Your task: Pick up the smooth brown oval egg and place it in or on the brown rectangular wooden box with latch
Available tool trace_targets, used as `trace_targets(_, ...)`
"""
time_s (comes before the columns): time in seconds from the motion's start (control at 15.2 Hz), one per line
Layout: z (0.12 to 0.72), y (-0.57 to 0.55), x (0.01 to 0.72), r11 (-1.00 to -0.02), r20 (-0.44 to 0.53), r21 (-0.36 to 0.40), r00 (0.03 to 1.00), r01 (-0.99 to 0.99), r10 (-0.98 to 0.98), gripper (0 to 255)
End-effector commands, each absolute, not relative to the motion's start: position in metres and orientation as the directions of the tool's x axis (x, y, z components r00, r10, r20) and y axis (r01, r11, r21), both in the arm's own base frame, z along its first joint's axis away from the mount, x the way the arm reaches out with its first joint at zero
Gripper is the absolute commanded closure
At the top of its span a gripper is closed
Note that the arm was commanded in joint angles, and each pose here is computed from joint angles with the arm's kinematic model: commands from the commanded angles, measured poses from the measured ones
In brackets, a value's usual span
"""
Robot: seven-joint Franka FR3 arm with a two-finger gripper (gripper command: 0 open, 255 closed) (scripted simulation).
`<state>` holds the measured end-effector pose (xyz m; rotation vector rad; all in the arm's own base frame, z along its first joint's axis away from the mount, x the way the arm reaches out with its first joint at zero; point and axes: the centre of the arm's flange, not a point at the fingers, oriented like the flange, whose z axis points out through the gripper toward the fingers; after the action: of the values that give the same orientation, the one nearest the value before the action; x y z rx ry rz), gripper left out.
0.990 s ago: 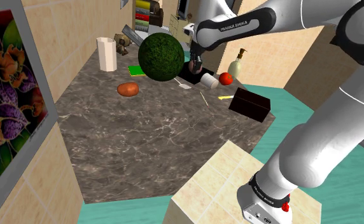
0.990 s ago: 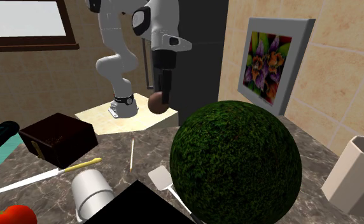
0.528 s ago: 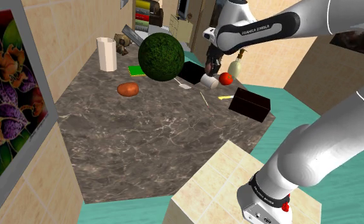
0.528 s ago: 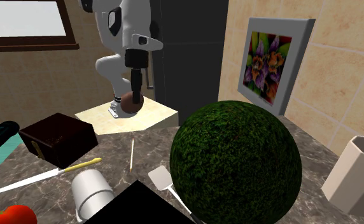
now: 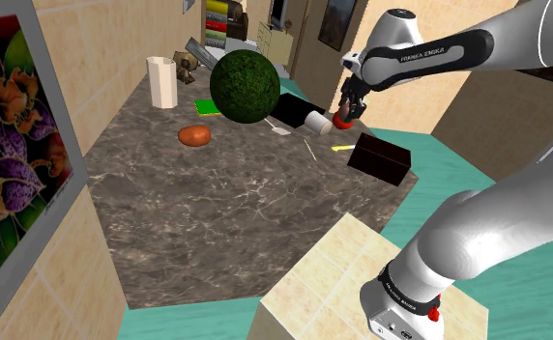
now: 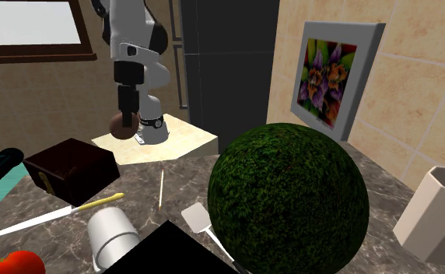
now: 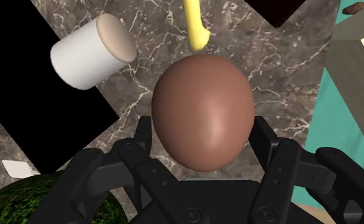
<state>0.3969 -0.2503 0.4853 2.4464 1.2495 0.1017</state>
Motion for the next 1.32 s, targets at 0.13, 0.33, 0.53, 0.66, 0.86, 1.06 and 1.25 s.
trace_targets(0.13,0.489,-0.288,0.357,-0.526,-0.111,0.373,0.599,0.765,0.793,255)
trace_targets(0.33,0.489,-0.314,0.327,-0.526,-0.111,0.373,0.599,0.765,0.793,255)
trace_targets(0.53,0.490,-0.340,0.298,-0.526,-0.111,0.373,0.599,0.765,0.793,255)
trace_targets(0.66,0.490,-0.358,0.278,-0.526,-0.111,0.373,0.599,0.765,0.793,255)
trace_targets(0.86,0.490,-0.385,0.247,-0.526,-0.111,0.373,0.599,0.765,0.793,255)
trace_targets(1.06,0.474,-0.385,0.247,-0.526,-0.111,0.373,0.599,0.765,0.793,255)
trace_targets(1.25,0.459,-0.385,0.247,-0.526,-0.111,0.373,0.599,0.765,0.793,255)
